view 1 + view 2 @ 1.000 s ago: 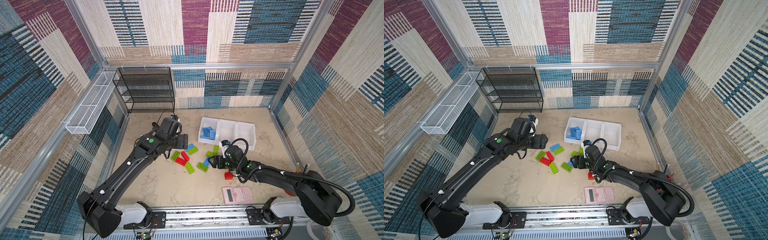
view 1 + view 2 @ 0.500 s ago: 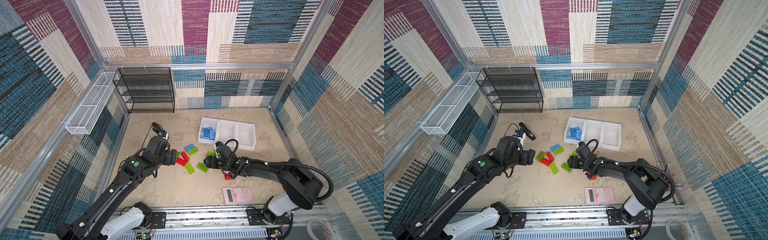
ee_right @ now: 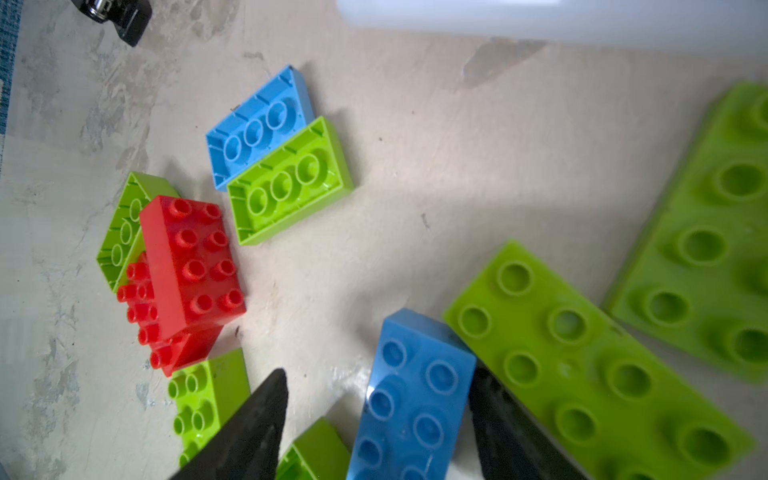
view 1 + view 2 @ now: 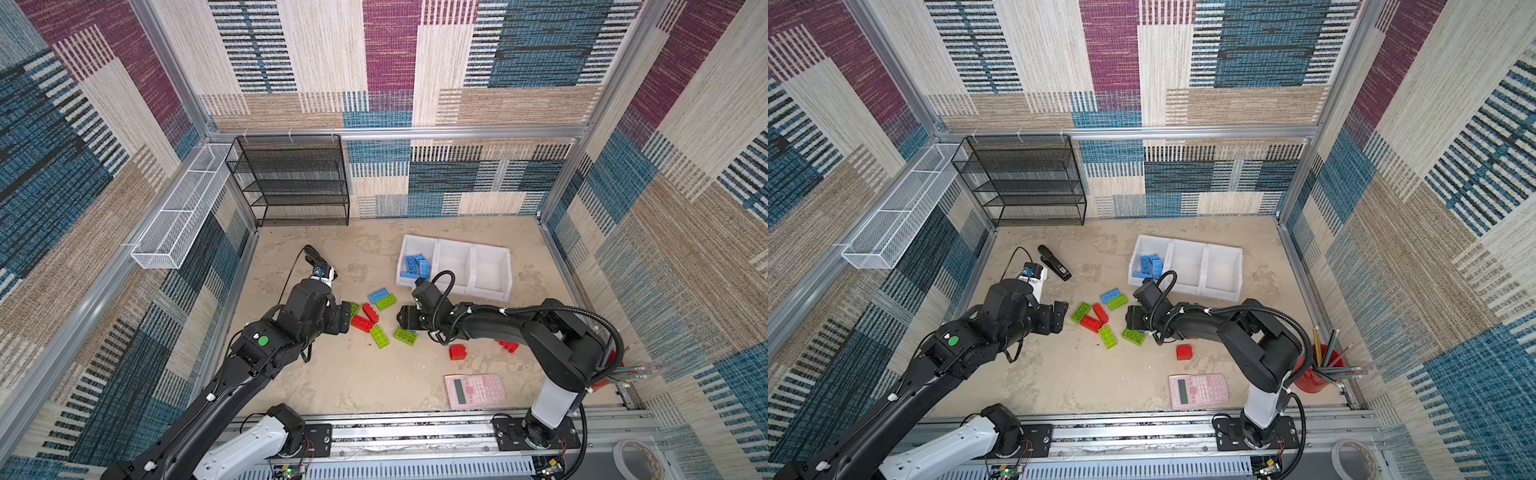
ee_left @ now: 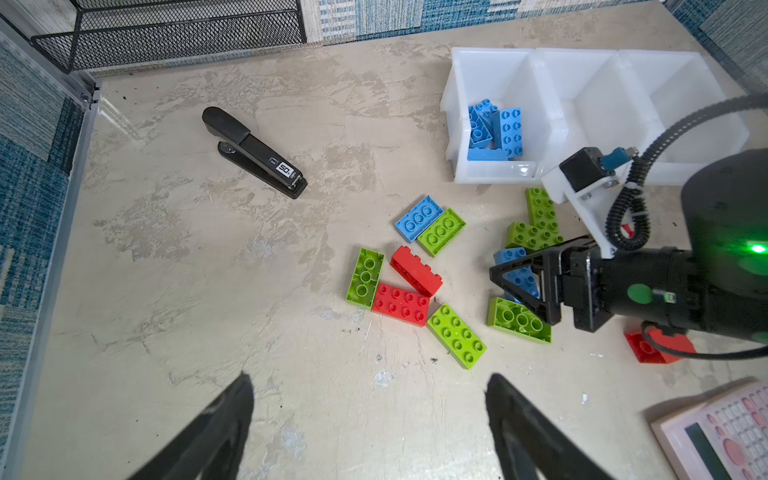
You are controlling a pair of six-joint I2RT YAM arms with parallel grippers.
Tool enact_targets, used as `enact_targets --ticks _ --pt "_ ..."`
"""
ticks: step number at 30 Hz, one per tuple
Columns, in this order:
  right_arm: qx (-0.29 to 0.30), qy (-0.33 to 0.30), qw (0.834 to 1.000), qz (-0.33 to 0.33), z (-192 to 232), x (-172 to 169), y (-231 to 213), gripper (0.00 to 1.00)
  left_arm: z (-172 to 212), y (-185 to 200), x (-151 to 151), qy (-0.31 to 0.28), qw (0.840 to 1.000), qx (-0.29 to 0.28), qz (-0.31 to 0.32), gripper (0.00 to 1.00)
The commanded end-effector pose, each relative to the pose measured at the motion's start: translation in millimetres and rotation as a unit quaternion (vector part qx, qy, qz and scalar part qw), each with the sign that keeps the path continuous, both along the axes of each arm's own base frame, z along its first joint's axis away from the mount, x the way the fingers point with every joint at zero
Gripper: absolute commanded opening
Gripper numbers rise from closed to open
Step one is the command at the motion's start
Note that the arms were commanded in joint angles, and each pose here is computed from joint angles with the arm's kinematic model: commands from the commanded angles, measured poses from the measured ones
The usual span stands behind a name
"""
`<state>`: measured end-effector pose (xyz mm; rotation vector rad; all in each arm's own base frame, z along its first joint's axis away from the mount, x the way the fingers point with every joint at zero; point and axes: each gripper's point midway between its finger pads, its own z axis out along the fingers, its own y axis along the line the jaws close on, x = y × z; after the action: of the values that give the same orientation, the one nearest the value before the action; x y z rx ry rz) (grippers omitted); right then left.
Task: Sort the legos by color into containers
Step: 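Grasp a blue brick beside green bricks with right gripper while left withdraws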
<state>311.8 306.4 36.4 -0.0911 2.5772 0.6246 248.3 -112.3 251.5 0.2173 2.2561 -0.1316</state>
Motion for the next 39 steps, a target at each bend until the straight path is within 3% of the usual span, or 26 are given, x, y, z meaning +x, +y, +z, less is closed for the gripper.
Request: enact_targets --ticks 1,10,17,26,39 --pt "-0.059 0.03 0.998 0.005 -20 -13 -14 0.66 4 1 4 -0.015 1.0 0.007 -0.001 0.88" --pt "-0.135 0.015 0.991 -0.009 -22 -8 -34 0.43 2 0 4 -0.012 1.0 0.01 0.0 0.88" --pt "-0.135 0.003 0.991 -0.007 -13 -5 -30 0.32 1 1 5 -0.011 1.0 0.012 0.001 0.88" --pt "-0.102 -0.023 0.995 -0.001 27 3 -18 0.31 -2 3 6 -0.01 1.0 0.019 0.006 0.88" --pt "-0.073 -0.122 0.99 0.011 114 32 -11 0.33 -17 2 16 0.014 0.999 0.048 0.016 0.88"
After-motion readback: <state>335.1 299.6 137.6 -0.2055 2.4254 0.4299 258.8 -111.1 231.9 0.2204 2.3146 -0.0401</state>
